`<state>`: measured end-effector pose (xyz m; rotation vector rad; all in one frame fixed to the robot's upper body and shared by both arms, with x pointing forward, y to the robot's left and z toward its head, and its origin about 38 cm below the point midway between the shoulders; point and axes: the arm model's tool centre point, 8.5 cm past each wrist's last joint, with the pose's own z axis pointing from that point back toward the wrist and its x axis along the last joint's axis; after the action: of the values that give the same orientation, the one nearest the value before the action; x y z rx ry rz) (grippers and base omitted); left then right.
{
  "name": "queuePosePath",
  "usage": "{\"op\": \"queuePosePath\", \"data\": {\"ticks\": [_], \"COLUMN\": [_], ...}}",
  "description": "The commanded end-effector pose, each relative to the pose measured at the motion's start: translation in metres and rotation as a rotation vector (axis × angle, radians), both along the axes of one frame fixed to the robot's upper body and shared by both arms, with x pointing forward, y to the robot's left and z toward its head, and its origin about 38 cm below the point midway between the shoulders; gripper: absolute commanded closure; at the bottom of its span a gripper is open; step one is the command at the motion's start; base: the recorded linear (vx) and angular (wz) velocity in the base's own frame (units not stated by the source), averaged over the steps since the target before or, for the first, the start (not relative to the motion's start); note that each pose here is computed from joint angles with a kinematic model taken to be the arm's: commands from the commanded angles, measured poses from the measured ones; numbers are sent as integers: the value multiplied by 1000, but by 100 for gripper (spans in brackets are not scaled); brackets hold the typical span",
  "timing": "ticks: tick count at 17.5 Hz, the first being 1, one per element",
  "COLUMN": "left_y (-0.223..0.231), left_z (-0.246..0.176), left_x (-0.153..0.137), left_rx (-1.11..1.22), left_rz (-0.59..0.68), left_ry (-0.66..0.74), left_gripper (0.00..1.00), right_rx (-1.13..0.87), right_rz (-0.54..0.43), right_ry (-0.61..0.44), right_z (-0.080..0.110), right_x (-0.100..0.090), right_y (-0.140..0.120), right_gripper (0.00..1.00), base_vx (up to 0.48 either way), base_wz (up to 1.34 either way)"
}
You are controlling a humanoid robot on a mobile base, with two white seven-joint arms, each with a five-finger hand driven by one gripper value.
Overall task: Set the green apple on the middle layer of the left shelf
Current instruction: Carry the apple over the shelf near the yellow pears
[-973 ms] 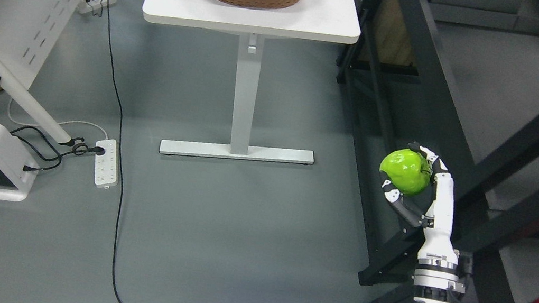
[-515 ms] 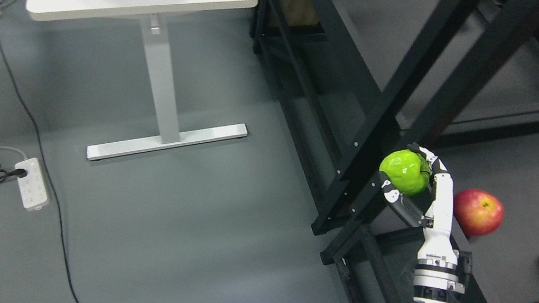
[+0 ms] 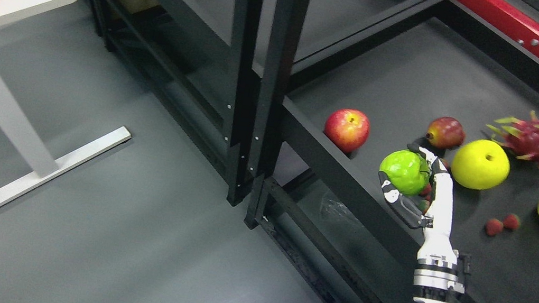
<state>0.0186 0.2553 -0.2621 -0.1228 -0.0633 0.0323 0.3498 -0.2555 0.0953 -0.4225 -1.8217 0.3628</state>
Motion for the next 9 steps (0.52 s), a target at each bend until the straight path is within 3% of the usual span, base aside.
{"op": "queuePosePath", "data": {"ticks": [1, 9], "left_y": [11, 11], "left_z": [1, 1], "left_x": [-6, -6], "left_rx": [19, 17], "left_rz": [1, 1], "left_ry": [9, 9], "left_gripper": [0, 0], "right_rx": [-1, -1], "right_rz": [-25, -28], "right_ry": [0, 1], "right_z": [0, 0], "right_x": [0, 0], "right_y": [-8, -10], "right_gripper": [100, 100], "base_vx": [38, 103], "base_wz": [-773, -534]}}
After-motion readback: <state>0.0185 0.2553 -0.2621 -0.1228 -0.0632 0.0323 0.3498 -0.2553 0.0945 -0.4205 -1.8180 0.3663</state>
